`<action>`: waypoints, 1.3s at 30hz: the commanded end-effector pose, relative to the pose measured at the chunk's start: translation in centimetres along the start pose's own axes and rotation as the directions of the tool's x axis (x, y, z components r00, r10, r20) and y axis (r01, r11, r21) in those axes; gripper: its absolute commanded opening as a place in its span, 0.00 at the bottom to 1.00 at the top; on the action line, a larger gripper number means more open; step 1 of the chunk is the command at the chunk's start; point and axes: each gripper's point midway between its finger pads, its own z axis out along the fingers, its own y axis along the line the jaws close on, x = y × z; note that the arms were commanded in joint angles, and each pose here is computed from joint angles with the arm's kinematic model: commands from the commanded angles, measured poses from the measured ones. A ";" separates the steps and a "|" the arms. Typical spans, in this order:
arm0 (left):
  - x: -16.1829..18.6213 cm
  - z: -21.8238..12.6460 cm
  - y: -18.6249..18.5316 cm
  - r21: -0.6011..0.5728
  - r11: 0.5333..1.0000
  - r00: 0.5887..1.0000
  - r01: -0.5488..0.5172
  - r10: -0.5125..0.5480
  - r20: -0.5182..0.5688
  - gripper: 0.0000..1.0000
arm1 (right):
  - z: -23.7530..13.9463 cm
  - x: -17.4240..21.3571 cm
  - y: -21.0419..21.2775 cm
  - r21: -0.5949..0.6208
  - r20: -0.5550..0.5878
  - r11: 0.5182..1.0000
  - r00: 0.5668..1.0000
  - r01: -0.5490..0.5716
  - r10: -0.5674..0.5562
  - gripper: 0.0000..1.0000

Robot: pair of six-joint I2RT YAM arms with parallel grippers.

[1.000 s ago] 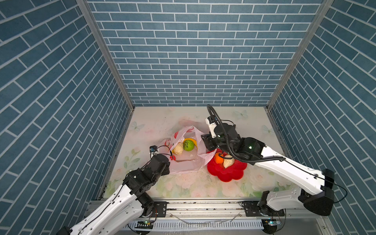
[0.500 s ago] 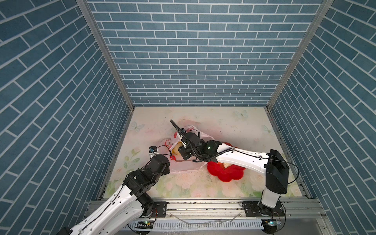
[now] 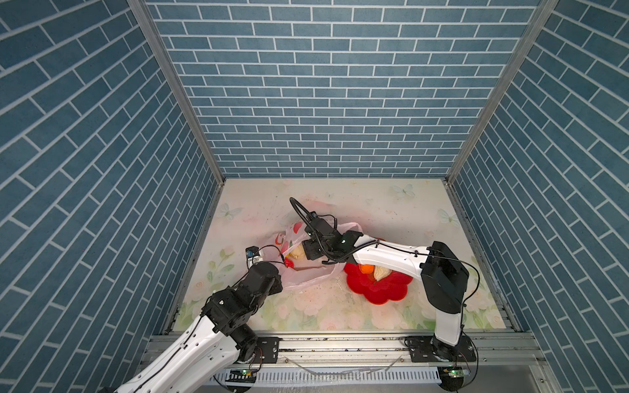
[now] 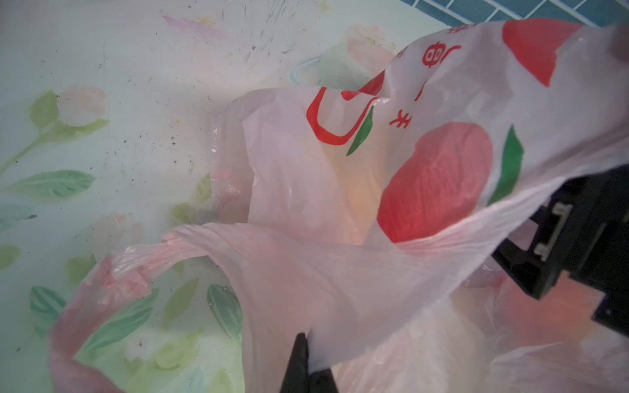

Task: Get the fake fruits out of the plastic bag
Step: 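Move the open right gripper back into the bag mouth, then lower the right gripper onto the green fruit and close on it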

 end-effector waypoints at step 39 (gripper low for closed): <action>2.1 1.3 0.6 -0.002 1.000 0.999 0.015 -0.015 -0.051 0.00 | 7.9 0.1 -4.7 0.057 0.069 0.967 0.968 -0.247 0.243 0.74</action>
